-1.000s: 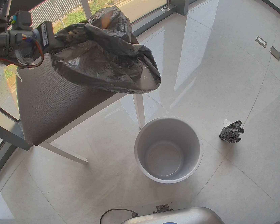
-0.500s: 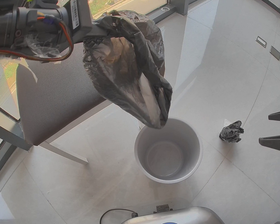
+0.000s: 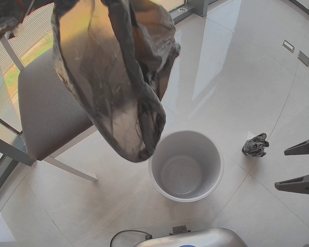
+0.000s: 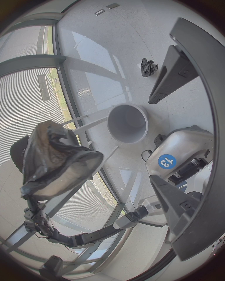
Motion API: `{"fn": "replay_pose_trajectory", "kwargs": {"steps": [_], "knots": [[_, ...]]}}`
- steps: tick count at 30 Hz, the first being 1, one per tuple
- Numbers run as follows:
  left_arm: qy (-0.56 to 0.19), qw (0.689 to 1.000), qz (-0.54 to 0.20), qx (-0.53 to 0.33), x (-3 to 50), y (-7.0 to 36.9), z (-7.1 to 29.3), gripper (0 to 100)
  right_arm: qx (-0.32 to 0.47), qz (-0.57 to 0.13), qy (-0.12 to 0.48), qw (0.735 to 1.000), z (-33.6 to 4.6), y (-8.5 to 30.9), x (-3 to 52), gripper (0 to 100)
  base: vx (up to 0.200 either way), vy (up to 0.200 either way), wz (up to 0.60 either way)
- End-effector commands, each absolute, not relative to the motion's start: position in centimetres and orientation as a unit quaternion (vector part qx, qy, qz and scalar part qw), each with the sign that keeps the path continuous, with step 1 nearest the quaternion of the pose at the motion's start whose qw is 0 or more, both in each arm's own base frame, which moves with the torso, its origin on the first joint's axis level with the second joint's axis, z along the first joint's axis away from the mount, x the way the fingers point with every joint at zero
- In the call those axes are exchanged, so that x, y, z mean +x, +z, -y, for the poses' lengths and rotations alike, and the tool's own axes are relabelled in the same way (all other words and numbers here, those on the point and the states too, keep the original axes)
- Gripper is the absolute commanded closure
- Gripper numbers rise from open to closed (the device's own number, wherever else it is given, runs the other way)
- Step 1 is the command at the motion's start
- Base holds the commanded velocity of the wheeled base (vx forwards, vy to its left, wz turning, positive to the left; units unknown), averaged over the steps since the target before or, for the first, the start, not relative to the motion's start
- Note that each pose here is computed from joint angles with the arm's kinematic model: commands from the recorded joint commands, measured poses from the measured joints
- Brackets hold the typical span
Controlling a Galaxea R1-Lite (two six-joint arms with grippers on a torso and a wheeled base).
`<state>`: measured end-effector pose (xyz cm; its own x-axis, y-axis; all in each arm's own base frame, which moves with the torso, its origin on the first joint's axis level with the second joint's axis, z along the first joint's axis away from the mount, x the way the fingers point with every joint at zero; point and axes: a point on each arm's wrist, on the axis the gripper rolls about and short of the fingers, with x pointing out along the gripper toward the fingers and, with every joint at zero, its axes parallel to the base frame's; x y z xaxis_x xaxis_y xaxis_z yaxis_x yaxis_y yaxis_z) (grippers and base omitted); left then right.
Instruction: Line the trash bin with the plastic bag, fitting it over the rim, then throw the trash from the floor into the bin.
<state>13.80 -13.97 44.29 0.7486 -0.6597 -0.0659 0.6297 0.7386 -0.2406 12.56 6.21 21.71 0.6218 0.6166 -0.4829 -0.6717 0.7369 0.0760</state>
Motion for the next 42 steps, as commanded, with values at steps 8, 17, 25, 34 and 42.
{"fn": "replay_pose_trajectory", "kwargs": {"steps": [8, 17, 25, 34, 42], "knots": [[-0.426, 0.884, 0.067, -0.179, 9.0, 47.7, 12.7, 100, -0.065, -0.251, 0.392, 0.883, -8.1, 21.1, 13.9, 0, 0.0, 0.0, 0.0], [-0.478, 0.856, 0.06, -0.188, 7.3, 47.9, 13.5, 100, -0.07, -0.198, 0.409, 0.888, -11.4, 23.2, 17.5, 0, 0.0, 0.0, 0.0], [-0.503, 0.838, 0.055, -0.204, 7.0, 47.6, 14.8, 100, -0.067, -0.156, 0.437, 0.883, -14.1, 25.1, 19.0, 0, 0.0, 0.0, 0.0], [-0.508, 0.834, 0.061, -0.209, 7.1, 47.4, 15.2, 100, -0.069, -0.128, 0.437, 0.888, -18.2, 25.6, 21.8, 0, 0.0, 0.0, 0.0], [-0.508, 0.832, 0.059, -0.216, 7.0, 47.5, 15.0, 100, -0.049, -0.102, 0.459, 0.881, -20.3, 26.9, 21.8, 0, 0.0, 0.0, 0.0]]}}
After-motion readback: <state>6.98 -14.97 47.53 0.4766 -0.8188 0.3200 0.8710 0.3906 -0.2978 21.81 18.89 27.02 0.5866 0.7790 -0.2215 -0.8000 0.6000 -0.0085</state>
